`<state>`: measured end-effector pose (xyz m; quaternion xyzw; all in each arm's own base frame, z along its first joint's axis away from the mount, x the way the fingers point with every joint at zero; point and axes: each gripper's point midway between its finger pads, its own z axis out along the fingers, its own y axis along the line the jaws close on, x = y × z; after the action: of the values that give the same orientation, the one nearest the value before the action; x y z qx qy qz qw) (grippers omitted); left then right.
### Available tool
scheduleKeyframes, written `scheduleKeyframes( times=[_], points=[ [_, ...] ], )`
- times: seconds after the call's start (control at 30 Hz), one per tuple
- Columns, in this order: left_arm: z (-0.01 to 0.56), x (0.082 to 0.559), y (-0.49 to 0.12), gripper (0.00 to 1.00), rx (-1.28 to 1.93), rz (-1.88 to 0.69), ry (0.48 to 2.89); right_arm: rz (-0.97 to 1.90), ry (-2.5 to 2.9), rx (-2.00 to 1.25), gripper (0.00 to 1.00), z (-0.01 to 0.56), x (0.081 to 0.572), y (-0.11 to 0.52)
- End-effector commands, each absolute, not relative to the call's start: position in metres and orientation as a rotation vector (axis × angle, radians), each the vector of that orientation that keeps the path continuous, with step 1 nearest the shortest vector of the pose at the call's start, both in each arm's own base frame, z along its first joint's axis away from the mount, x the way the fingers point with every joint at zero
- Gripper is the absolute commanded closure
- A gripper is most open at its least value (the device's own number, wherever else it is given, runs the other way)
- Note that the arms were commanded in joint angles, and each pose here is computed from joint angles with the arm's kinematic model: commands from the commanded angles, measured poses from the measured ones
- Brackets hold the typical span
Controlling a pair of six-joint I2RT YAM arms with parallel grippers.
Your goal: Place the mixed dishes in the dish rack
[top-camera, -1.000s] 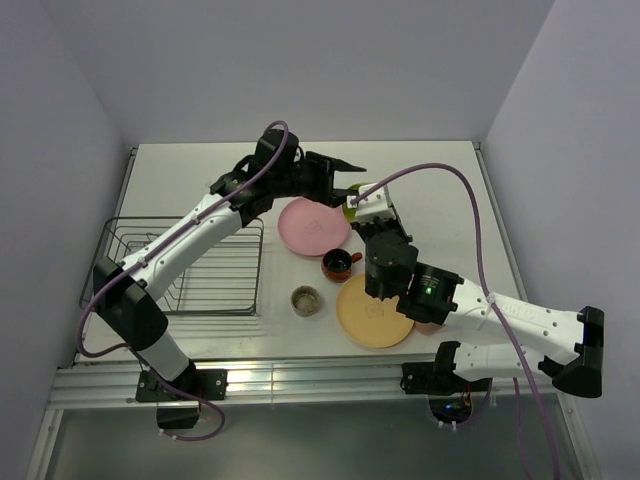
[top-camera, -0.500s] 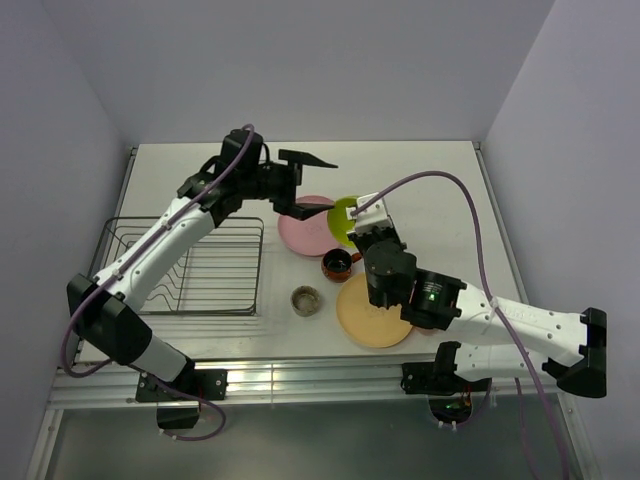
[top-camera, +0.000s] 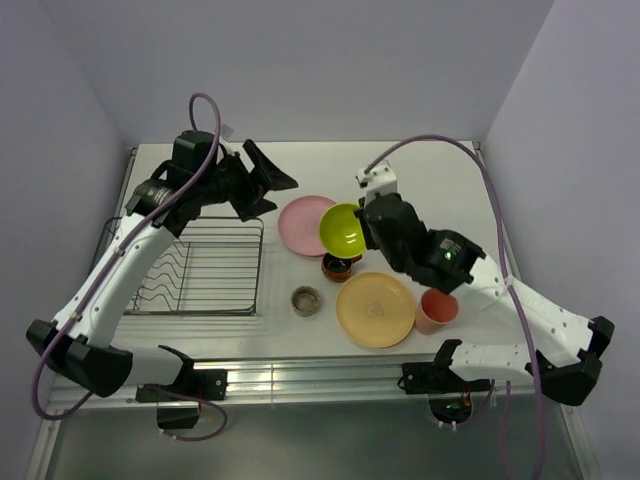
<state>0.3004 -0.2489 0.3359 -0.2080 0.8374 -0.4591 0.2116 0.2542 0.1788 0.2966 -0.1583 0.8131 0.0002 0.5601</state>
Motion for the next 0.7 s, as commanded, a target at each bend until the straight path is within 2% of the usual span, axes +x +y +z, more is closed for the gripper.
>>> scheduleKeyframes(
  times=[0.0, 0.23, 0.43, 0.67],
  points=[
    [0.371, 0.275, -0.243, 0.15, -0.077, -1.007, 2.122, 0.228, 2.191, -0.416, 1.00, 0.272, 0.239, 0.198],
    [0.395, 0.219, -0.258, 0.15, 0.254, -1.054, 1.839, 0.596, 2.516, -0.491, 1.00, 0.259, 0.224, 0.241],
    [0.363, 0.206, -0.240, 0.14, 0.344, -0.918, 1.981, 0.800, 2.532, -0.455, 1.00, 0.275, 0.220, 0.250],
    [0.336, 0.192, -0.258, 0.14, 0.338, -1.055, 2.092, 0.976, 2.446, -0.459, 1.00, 0.302, 0.216, 0.258]
  ],
)
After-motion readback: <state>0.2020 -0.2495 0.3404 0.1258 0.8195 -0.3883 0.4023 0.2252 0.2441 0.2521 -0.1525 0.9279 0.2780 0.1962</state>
